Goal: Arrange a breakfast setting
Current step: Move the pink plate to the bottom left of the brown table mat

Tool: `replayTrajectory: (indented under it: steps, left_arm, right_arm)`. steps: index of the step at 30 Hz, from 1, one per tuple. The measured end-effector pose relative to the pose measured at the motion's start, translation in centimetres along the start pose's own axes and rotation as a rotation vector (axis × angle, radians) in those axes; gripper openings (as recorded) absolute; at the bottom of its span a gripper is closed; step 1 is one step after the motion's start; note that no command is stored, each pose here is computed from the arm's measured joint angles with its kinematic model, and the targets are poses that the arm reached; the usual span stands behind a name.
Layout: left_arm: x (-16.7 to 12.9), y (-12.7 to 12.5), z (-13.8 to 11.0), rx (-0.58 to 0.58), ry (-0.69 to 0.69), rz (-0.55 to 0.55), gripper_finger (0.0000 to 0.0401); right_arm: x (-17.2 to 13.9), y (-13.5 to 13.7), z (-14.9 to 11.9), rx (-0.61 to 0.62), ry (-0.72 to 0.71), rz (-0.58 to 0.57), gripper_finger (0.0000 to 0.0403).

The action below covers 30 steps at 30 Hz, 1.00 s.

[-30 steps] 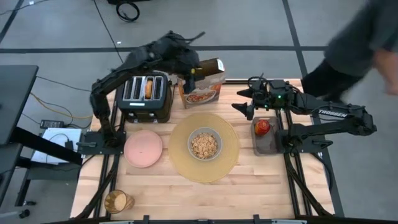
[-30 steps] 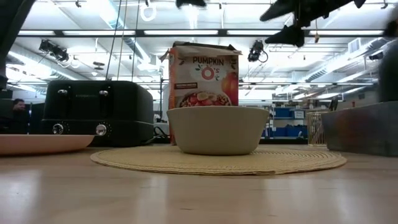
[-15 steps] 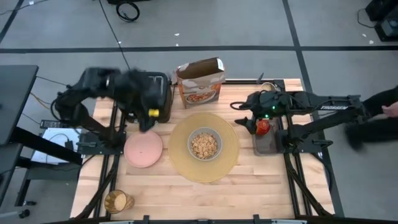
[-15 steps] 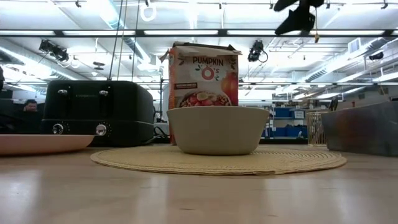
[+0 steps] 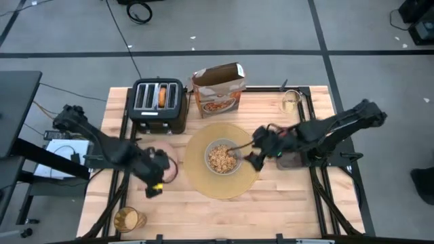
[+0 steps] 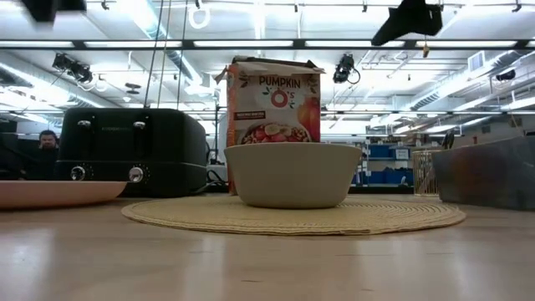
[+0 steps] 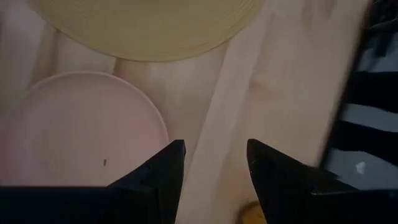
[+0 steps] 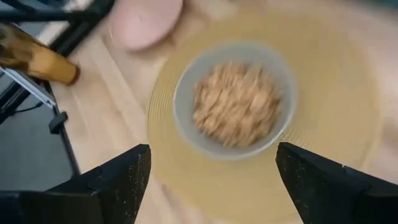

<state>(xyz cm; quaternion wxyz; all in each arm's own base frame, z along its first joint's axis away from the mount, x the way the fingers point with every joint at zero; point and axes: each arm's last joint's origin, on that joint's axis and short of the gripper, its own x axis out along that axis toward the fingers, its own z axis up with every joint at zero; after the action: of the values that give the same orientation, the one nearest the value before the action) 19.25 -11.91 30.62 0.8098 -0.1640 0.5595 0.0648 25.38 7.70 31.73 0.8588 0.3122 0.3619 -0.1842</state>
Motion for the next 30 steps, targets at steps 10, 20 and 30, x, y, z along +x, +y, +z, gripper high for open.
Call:
replayTrajectory:
  steps: [10,20,30]
  left_arm:
    - [10.2,3.8,-0.6,-0.199,0.089,0.183,0.0181]
    - [14.7,4.7,-0.3,-0.292,0.18,0.191,0.0181]
    - [16.6,4.7,-0.8,-0.318,0.226,0.245,0.0116]
  right_arm:
    - [3.5,5.2,-3.2,0.093,0.183,0.023,0.0325]
    - [1.3,7.6,-2.2,0.101,0.154,0.105,0.0322]
    - [0.2,7.7,-1.2,0.064,0.113,0.11,0.0322]
